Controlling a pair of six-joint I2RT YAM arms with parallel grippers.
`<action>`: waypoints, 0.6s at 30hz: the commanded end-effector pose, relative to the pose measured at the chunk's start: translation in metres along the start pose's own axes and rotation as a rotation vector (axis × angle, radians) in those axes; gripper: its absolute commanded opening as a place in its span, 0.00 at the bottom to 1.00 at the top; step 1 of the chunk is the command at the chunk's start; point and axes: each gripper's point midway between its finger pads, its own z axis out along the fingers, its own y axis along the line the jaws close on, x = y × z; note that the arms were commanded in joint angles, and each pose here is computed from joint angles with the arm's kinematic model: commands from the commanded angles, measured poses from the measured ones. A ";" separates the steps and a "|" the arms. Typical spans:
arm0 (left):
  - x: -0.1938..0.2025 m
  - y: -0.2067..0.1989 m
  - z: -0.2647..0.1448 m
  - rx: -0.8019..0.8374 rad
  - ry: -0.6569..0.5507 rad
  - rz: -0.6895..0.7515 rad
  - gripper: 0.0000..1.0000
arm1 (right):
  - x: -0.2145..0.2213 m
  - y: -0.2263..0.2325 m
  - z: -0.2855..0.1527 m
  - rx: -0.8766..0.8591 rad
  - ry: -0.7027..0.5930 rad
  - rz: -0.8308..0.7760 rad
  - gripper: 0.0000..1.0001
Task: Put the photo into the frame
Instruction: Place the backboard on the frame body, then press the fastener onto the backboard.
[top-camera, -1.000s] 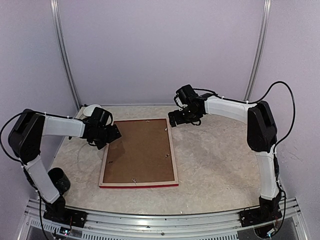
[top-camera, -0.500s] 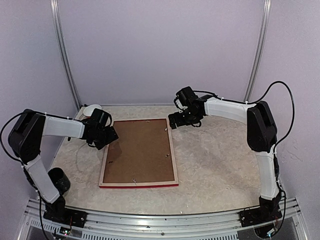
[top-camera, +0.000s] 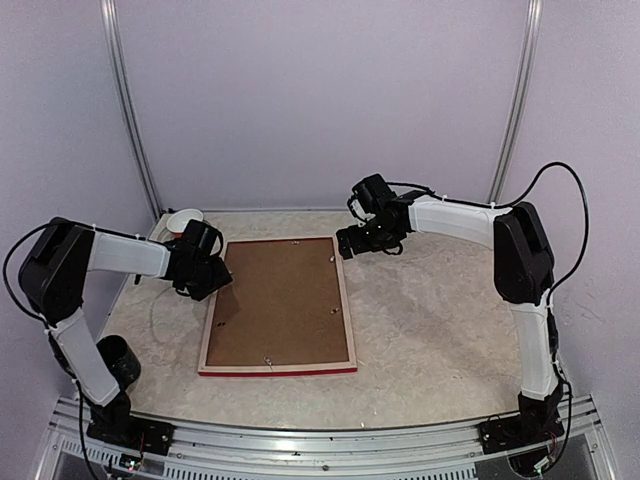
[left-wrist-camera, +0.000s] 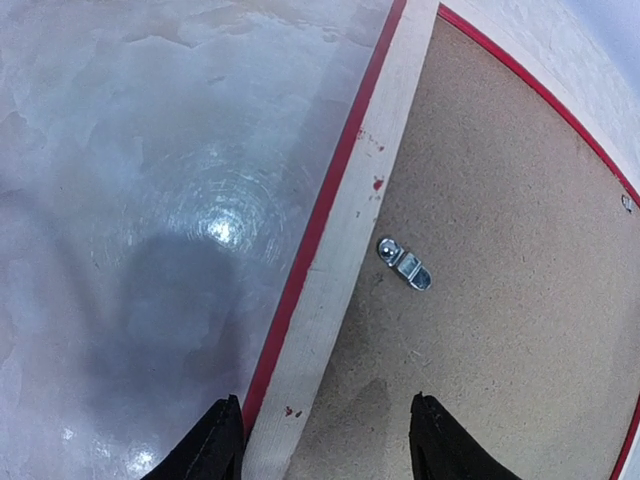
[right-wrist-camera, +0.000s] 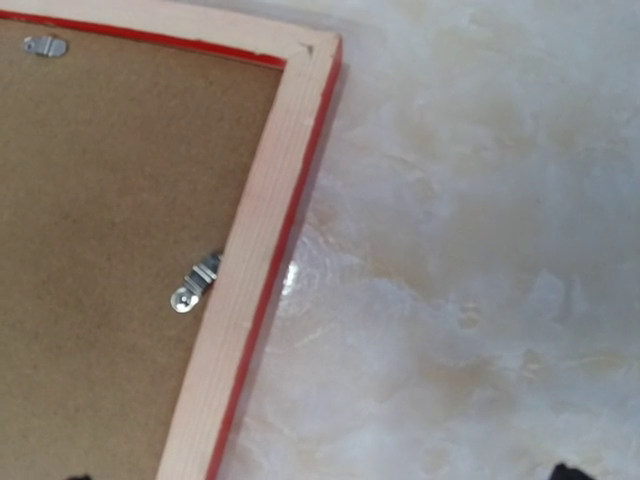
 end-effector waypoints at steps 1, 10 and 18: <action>0.011 0.013 0.007 -0.040 0.031 0.007 0.56 | -0.009 0.006 -0.012 -0.022 -0.029 -0.005 0.99; 0.021 0.009 0.015 -0.009 0.067 0.006 0.35 | -0.011 0.003 -0.011 -0.004 -0.031 -0.010 0.99; 0.030 -0.003 0.015 0.030 0.086 0.027 0.35 | -0.014 -0.005 -0.011 0.035 -0.039 -0.002 0.99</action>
